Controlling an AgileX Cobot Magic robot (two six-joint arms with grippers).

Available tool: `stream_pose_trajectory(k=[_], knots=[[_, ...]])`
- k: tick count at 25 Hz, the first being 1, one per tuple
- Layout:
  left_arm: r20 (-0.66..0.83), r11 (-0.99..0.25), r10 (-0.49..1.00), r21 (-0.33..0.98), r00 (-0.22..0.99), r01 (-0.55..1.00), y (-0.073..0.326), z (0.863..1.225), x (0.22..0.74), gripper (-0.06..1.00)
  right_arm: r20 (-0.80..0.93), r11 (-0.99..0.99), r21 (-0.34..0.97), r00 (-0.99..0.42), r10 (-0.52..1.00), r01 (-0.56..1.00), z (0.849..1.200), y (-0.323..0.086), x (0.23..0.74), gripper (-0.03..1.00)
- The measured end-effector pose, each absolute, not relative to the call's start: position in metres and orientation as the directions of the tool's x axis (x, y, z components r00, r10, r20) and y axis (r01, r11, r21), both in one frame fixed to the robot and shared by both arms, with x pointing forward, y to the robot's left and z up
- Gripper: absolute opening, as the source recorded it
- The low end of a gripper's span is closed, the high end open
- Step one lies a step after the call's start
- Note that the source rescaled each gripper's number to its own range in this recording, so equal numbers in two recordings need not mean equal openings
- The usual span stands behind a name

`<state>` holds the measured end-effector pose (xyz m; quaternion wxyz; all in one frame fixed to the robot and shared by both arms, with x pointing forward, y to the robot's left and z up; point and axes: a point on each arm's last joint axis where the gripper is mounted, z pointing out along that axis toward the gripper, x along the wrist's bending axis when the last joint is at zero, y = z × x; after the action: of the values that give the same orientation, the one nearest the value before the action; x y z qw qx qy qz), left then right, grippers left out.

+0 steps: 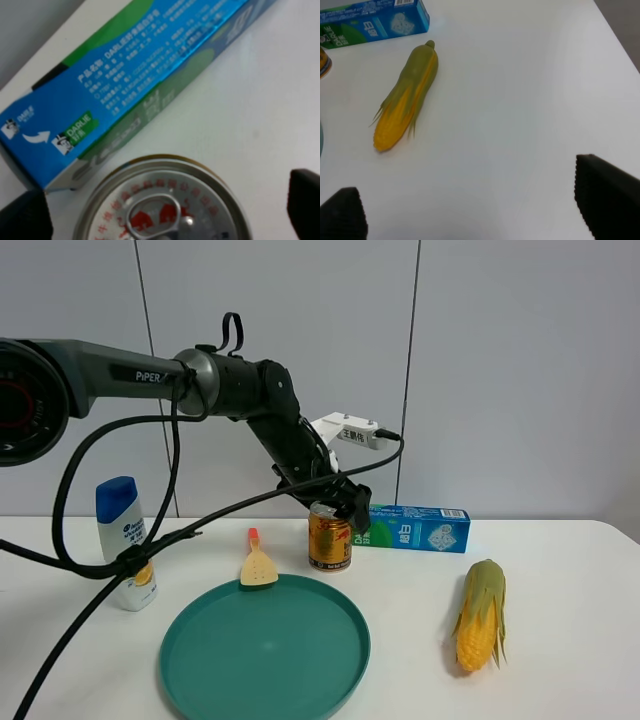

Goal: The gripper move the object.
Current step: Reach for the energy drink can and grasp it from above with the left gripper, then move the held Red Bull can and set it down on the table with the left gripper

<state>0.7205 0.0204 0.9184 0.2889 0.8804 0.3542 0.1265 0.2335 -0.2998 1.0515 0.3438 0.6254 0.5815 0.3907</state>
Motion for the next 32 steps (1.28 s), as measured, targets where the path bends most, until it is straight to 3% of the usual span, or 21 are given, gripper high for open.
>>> stream_pose_trajectory(k=[15, 16, 18, 20, 22, 23, 32], knots=[[-0.001, -0.582, 0.701, 0.576, 0.713, 0.573, 0.019, 0.891, 0.722, 0.96, 0.089, -0.087, 0.884, 0.018, 0.996, 0.459, 1.051, -0.300, 0.234, 1.00], [0.000, -0.582, 0.701, 0.578, 0.713, 0.573, 0.019, 0.891, 0.722, 0.92, 0.089, -0.087, 0.884, 0.018, 0.996, 0.459, 1.051, -0.300, 0.234, 1.00], [-0.001, -0.581, 0.702, 0.578, 0.712, 0.573, 0.019, 0.891, 0.722, 0.72, 0.089, -0.087, 0.884, 0.018, 0.996, 0.459, 1.051, -0.300, 0.234, 1.00], [0.000, -0.582, 0.701, 0.577, 0.713, 0.572, 0.019, 0.890, 0.722, 0.46, 0.089, -0.087, 0.884, 0.018, 0.996, 0.459, 1.051, -0.300, 0.234, 1.00], [0.005, -0.586, 0.699, 0.577, 0.715, 0.569, 0.020, 0.889, 0.723, 0.10, 0.089, -0.087, 0.884, 0.018, 0.996, 0.459, 1.051, -0.300, 0.234, 1.00], [0.007, -0.588, 0.697, 0.577, 0.717, 0.567, 0.020, 0.889, 0.723, 0.00, 0.089, -0.087, 0.884, 0.018, 0.996, 0.459, 1.051, -0.300, 0.234, 1.00], [0.013, -0.623, 0.676, 0.544, 0.737, 0.562, 0.022, 0.898, 0.719, 0.01, 0.089, -0.087, 0.884, 0.018, 0.996, 0.459, 1.051, -0.300, 0.234, 1.00]])
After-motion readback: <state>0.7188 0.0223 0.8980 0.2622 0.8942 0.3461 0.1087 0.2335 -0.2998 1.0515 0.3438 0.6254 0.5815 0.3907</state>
